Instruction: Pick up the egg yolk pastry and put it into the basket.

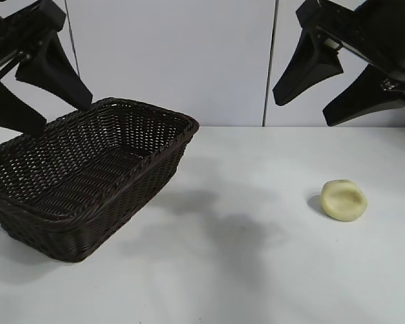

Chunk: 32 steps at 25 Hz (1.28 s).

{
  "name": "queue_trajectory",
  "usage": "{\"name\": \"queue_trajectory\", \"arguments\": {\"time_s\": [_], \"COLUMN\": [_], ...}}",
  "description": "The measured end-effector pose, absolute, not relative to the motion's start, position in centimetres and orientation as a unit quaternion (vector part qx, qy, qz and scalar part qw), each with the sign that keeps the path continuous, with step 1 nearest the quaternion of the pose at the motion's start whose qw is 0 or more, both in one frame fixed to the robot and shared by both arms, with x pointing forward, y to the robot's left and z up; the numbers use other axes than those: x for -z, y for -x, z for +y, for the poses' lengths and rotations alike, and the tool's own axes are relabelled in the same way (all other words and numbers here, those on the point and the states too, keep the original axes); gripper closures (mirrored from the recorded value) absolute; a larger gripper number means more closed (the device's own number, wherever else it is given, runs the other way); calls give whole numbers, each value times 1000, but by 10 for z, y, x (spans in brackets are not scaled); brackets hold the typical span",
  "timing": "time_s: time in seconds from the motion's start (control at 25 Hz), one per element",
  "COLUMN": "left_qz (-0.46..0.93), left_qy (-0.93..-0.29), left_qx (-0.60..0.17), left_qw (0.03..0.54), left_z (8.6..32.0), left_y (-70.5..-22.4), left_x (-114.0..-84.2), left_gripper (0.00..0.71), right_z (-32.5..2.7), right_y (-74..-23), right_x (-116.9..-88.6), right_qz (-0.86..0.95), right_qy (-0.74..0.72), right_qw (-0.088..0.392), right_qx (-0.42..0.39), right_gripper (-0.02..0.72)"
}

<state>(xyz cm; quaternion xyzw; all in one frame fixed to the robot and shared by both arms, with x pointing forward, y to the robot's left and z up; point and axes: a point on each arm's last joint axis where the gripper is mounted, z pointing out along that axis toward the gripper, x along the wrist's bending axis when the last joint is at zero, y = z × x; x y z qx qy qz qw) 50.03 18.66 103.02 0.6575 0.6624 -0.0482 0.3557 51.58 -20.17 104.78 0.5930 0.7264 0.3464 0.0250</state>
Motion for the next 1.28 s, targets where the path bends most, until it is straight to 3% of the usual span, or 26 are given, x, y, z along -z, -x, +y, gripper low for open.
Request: {"name": "queue_trajectory", "arguments": {"time_s": [0.32, 0.8, 1.28], "left_qz": [801, 877, 896], "left_qy": [-481, -418, -390], "left_qx": [125, 17, -4], "left_qw": [334, 235, 212], "left_z": [187, 215, 221], "left_y": [-501, -500, -499], "left_x": [-1030, -1017, -1016], "left_gripper": [232, 232, 232], "right_z": [-202, -202, -202], "right_y": [-516, -516, -516], "right_x": [-1048, -1048, -1048], "right_qz": [726, 726, 726], "right_qy": [-593, -594, -594], "right_qw": [25, 25, 24], "right_qx": [-346, -346, -346], "right_gripper": [175, 175, 175]}}
